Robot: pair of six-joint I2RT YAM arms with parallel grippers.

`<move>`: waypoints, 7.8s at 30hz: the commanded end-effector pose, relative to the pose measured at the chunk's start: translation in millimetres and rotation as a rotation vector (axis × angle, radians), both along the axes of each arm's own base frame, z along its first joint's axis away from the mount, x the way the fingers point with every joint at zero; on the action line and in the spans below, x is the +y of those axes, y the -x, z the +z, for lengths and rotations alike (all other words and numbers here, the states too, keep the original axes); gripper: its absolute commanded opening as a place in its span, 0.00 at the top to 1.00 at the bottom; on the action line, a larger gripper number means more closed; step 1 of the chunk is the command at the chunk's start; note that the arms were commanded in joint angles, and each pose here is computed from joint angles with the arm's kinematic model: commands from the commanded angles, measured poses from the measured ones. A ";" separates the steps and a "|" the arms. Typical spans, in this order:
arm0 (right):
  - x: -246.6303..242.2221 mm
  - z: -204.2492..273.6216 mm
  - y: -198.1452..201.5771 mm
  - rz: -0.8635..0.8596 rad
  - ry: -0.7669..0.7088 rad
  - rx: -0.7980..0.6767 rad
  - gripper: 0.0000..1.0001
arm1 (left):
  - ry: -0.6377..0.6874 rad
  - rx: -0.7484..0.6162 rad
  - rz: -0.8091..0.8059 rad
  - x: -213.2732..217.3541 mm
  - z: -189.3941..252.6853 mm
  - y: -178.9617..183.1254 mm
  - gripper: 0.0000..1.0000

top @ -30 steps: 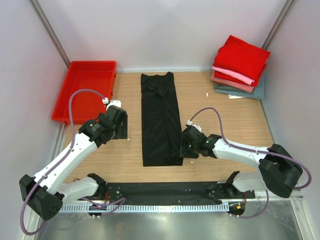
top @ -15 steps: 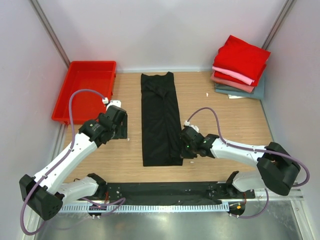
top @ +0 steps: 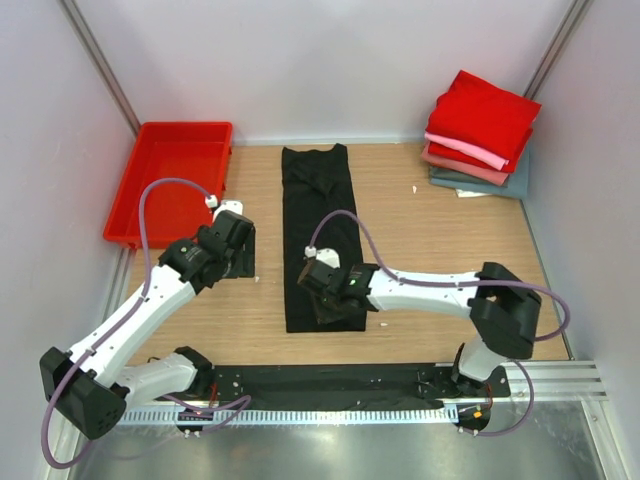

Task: Fold and stack the t-shirts
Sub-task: Fold the tshirt

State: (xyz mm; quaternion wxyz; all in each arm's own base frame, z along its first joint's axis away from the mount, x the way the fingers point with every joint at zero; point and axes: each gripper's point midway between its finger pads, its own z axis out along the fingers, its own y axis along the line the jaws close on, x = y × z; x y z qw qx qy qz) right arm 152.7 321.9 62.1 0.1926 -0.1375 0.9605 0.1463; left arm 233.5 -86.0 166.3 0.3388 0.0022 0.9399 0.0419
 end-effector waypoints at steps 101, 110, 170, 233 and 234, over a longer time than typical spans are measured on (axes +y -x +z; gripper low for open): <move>-91.6 49.6 -50.6 -0.265 -0.139 -0.128 0.99 | 0.252 0.060 -0.024 -127.2 -22.8 52.1 1.00; -89.2 104.4 -129.8 -0.275 -0.102 -0.260 0.99 | 0.209 -0.022 0.012 -127.5 14.1 -15.4 1.00; -93.2 11.4 -196.8 -0.283 -0.420 0.026 0.22 | 0.450 0.177 0.143 -92.1 -87.3 -118.5 0.31; -147.4 71.8 -37.4 -0.335 -0.348 0.027 0.99 | 0.381 0.129 -0.062 -124.9 -13.9 64.3 0.98; -147.9 73.4 -43.2 -0.336 -0.332 0.014 0.99 | 0.350 0.135 -0.066 -127.4 -15.9 59.4 0.98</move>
